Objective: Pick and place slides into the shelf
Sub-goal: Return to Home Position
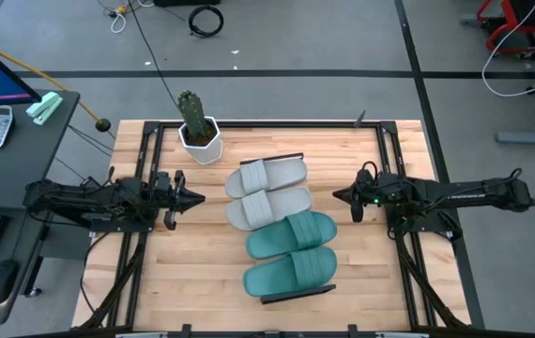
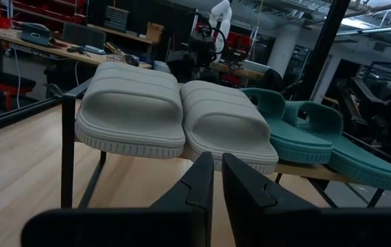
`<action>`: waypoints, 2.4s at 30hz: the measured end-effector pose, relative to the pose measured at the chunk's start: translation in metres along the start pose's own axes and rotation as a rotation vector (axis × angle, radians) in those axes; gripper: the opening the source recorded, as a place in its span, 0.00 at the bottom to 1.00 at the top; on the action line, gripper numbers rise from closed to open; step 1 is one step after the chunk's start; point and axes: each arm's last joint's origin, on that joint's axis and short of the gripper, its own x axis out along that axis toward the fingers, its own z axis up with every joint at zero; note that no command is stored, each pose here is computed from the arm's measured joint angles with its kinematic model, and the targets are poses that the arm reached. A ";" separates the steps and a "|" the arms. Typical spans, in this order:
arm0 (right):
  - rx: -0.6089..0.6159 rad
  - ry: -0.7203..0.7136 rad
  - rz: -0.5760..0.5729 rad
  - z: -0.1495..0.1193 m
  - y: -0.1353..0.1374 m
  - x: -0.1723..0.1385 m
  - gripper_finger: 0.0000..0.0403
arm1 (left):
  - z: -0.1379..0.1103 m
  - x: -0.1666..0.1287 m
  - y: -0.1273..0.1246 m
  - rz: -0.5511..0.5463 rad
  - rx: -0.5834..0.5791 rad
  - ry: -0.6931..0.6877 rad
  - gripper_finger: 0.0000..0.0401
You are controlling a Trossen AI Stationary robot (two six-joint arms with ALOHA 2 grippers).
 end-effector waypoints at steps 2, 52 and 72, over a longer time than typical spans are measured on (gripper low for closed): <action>0.021 -0.007 0.007 -0.004 -0.002 0.001 0.00 | 0.000 0.000 0.000 0.000 0.000 0.000 0.08; -0.060 -0.165 0.060 -0.010 -0.006 0.003 0.00 | 0.000 0.000 0.000 0.000 0.000 0.000 0.10; -0.093 -0.270 0.178 -0.001 -0.002 -0.026 0.00 | 0.000 0.000 0.000 0.000 0.000 0.002 0.09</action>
